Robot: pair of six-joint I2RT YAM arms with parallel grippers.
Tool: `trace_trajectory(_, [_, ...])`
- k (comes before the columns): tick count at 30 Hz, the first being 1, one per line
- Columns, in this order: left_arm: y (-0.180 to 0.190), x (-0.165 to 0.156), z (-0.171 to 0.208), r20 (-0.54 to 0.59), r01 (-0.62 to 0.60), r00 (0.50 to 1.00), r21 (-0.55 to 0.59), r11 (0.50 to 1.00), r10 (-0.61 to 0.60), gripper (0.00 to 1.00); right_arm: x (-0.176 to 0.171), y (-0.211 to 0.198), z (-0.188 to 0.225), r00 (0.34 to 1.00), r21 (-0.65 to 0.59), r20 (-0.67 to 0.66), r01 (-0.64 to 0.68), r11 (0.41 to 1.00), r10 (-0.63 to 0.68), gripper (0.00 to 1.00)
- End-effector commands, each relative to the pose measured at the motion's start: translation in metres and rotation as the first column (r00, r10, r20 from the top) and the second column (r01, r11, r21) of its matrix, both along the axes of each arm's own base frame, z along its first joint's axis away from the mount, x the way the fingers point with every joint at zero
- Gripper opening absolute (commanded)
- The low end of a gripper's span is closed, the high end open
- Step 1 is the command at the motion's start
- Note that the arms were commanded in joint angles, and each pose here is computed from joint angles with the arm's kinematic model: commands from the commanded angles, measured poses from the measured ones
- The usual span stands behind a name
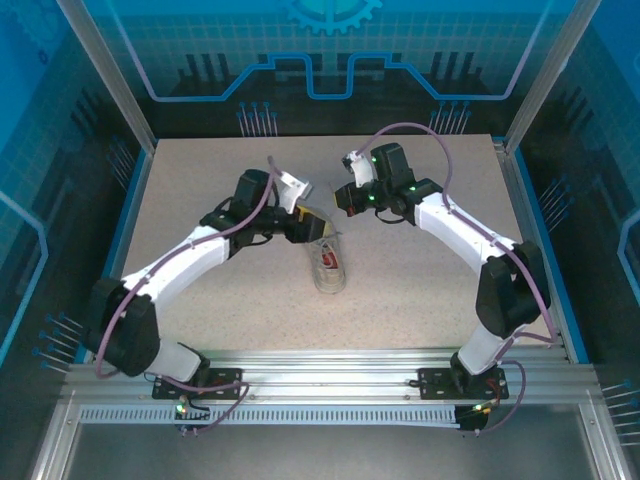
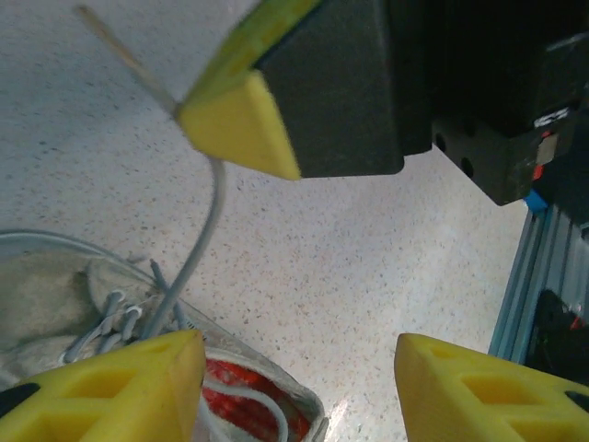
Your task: Tie the shoes
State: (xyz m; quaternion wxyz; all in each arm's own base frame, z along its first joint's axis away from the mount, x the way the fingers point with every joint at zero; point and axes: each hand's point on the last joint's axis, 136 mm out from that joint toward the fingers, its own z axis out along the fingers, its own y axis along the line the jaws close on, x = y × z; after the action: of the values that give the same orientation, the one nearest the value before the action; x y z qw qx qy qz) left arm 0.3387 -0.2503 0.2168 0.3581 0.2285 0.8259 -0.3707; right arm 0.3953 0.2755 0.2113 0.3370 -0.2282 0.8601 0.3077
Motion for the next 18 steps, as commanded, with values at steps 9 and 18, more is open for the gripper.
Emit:
trace_trajectory(9, [0.028,-0.009,0.009,0.264,-0.136,0.953,-0.071,0.988,0.15,0.63,-0.044,0.034,0.043,0.979,-0.024,0.116,-0.169,0.985,0.171,0.0])
trace_trajectory(18, [-0.001,0.015,-0.002,0.264,-0.082,0.958,-0.117,0.99,0.111,0.63,-0.055,0.04,0.049,0.976,-0.02,0.099,-0.196,0.98,0.197,0.0])
